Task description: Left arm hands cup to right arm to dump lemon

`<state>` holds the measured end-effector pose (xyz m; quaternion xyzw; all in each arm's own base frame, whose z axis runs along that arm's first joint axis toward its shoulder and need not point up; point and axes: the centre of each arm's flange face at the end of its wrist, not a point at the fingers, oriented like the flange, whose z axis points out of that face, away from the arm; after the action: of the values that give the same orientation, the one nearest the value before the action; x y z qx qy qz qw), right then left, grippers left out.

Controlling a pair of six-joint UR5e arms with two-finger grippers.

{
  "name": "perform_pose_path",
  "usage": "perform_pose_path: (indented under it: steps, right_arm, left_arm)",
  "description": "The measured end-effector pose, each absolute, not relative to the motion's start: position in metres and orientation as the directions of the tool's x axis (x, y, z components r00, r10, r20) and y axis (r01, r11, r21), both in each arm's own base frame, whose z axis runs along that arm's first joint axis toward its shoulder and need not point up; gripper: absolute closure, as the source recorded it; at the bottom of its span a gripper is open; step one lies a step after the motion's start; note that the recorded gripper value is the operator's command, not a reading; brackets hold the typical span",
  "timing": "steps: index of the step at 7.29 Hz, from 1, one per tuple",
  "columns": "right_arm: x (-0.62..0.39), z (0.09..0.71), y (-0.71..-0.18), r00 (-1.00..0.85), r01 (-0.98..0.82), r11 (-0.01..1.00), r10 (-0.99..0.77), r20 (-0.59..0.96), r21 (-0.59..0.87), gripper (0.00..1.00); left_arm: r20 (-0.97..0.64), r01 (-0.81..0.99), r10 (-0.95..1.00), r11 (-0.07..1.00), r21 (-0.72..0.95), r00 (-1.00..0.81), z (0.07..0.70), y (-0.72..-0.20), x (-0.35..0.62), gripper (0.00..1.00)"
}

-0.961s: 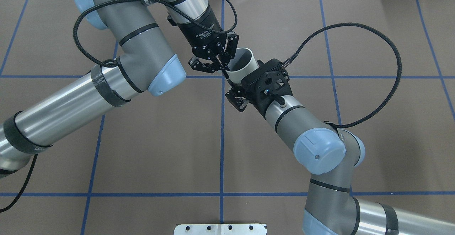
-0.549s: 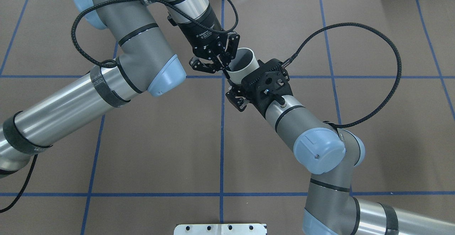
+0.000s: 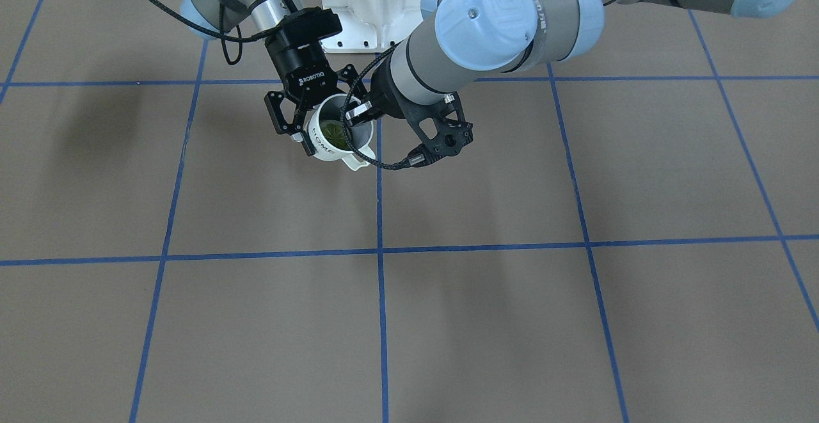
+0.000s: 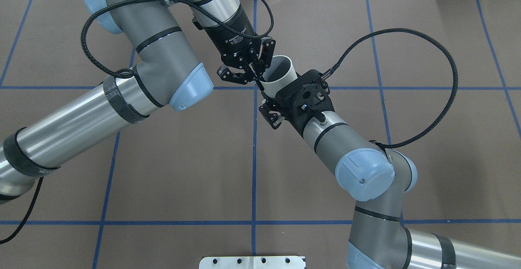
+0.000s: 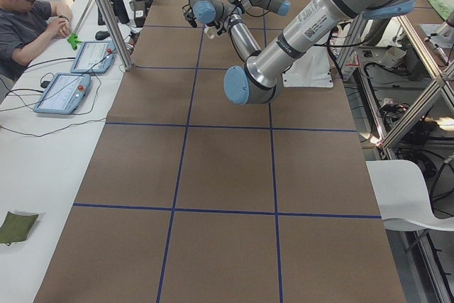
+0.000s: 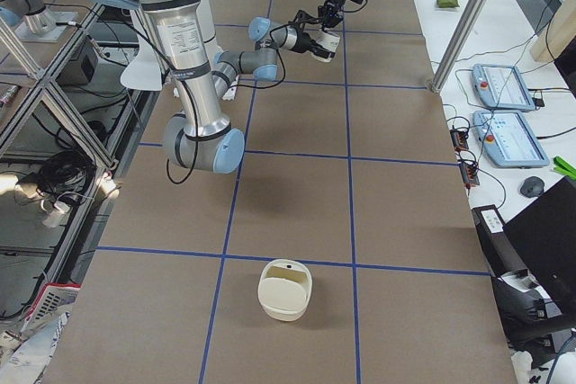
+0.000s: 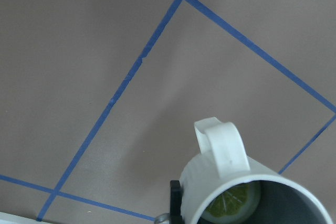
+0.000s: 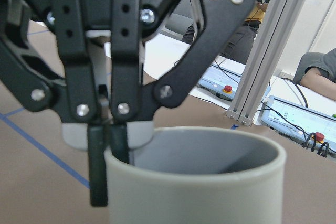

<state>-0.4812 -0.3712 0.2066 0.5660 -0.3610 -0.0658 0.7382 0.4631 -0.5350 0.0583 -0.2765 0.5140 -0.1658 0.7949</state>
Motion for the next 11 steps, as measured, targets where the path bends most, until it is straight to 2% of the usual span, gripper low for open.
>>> perform_pose_path:
  steps: [4,7,9,11]
  right_arm:
    - [-0.481,0.209,-0.370,0.725,-0.319,0.359,-0.503,0.470,0.877,1.00]
    - [-0.470,0.221,-0.376,0.722,-0.353,0.387,-0.467,0.511,0.852,1.00]
    - [-0.435,0.271,-0.400,0.750,-0.388,0.432,-0.365,0.551,0.814,1.00]
    - [-0.363,0.344,-0.437,0.729,-0.496,0.505,-0.199,0.655,0.706,0.99]
  left_arm:
    - [-0.755,-0.033,-0.522,0.814,-0.580,0.397,0.047,-0.527,0.455,0.00]
    - [-0.764,0.023,-0.538,0.822,-0.568,0.357,0.049,-0.555,0.415,0.00]
    - [-0.771,0.066,-0.538,0.832,-0.551,0.342,0.069,-0.581,0.384,0.00]
    - [-0.771,0.102,-0.533,0.839,-0.534,0.349,0.095,-0.593,0.372,0.00]
